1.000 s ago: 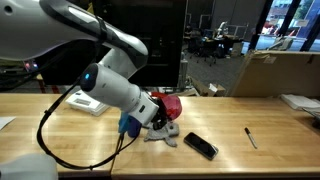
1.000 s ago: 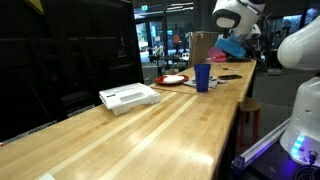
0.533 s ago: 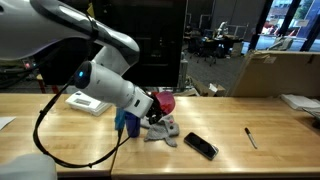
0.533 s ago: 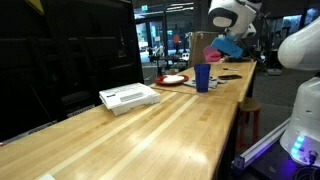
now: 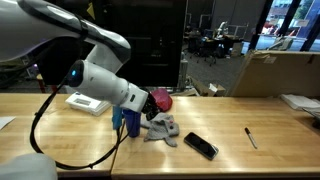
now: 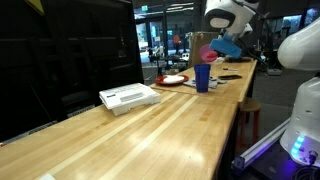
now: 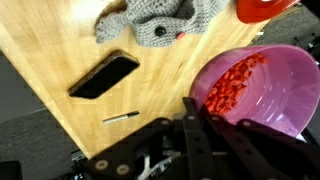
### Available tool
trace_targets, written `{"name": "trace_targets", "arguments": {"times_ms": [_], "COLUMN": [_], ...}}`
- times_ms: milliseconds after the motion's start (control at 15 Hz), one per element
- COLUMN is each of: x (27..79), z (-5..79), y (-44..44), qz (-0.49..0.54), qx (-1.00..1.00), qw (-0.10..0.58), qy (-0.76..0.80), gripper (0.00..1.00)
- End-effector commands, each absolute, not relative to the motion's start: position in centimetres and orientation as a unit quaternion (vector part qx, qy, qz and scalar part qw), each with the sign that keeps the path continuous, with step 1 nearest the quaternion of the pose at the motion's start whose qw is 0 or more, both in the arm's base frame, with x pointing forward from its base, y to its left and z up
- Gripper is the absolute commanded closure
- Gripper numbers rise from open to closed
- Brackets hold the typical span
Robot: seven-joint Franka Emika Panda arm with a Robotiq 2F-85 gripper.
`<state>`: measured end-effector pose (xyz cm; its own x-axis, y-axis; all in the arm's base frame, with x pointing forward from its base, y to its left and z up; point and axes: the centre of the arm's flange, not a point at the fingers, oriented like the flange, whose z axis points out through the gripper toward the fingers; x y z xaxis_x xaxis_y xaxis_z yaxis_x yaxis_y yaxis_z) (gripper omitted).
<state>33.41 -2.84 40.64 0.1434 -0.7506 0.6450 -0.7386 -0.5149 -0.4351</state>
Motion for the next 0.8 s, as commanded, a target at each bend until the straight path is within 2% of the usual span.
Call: {"name": "trace_targets", "arguments": {"times_ms": [0, 733], "x": [32.6, 32.6], "z": [43.3, 43.5], "y": [-1.9, -0.4], "qz": [-0.453, -0.474], "qx": [-0.757, -0.773], "qw": [-0.016, -0.047], "qy": [0.47, 0.42], "gripper": [0.99, 0.99]}}
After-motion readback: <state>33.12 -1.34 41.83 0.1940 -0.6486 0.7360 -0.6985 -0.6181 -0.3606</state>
